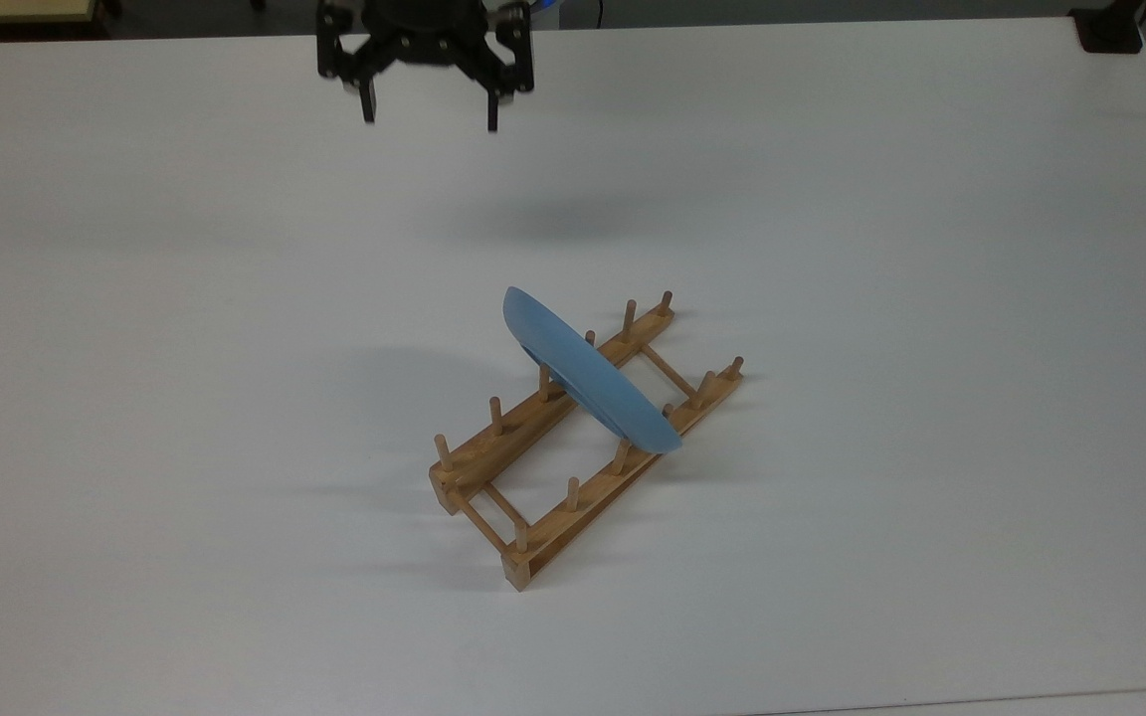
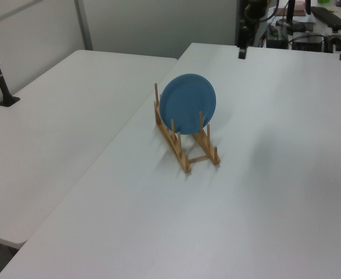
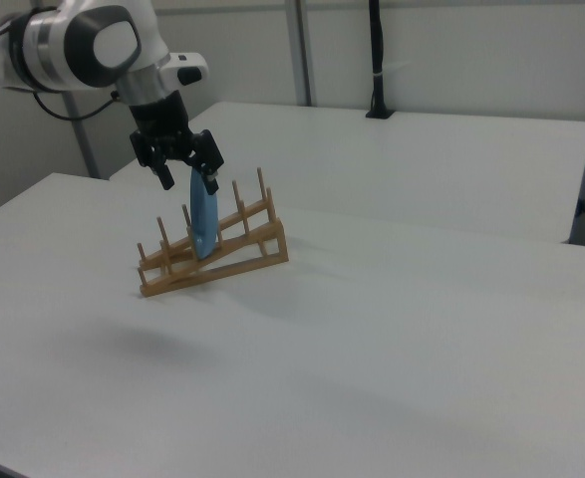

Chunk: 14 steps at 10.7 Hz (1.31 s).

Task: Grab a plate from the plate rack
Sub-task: 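Lower the open gripper onto the rim of the blue plate, then close the gripper on the blue plate's rim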

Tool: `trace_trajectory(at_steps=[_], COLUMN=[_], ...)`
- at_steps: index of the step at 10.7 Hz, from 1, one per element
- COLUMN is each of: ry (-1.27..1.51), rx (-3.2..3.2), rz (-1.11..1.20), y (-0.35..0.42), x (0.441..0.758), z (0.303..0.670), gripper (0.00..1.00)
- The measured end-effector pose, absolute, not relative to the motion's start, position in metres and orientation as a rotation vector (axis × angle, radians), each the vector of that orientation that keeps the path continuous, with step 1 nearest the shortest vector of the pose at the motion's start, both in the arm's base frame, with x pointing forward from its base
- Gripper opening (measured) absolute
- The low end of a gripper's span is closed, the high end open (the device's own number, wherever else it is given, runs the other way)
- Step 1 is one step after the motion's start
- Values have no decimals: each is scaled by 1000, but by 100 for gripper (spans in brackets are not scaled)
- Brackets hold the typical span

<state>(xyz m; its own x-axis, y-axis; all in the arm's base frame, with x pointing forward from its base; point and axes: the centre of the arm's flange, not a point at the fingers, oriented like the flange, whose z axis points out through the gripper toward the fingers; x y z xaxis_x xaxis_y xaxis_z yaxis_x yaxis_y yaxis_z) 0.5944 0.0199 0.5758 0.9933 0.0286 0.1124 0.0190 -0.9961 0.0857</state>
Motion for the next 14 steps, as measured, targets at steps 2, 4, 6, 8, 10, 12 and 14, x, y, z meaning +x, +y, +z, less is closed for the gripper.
trace_trajectory(at_steps=[2, 4, 6, 8, 10, 12, 14], ry=[96, 165, 173, 140, 126, 136, 139], rx=[3021, 2975, 2946, 2922, 2907, 2904, 2904], rz=[292, 350, 428, 488, 488, 474, 472], y=[35, 60, 80, 94, 98, 103, 105], x=[617, 631, 644, 655, 664, 668, 670], z=[560, 542, 526, 518, 511, 502, 500], gripper=[93, 58, 41, 35, 35, 34, 29])
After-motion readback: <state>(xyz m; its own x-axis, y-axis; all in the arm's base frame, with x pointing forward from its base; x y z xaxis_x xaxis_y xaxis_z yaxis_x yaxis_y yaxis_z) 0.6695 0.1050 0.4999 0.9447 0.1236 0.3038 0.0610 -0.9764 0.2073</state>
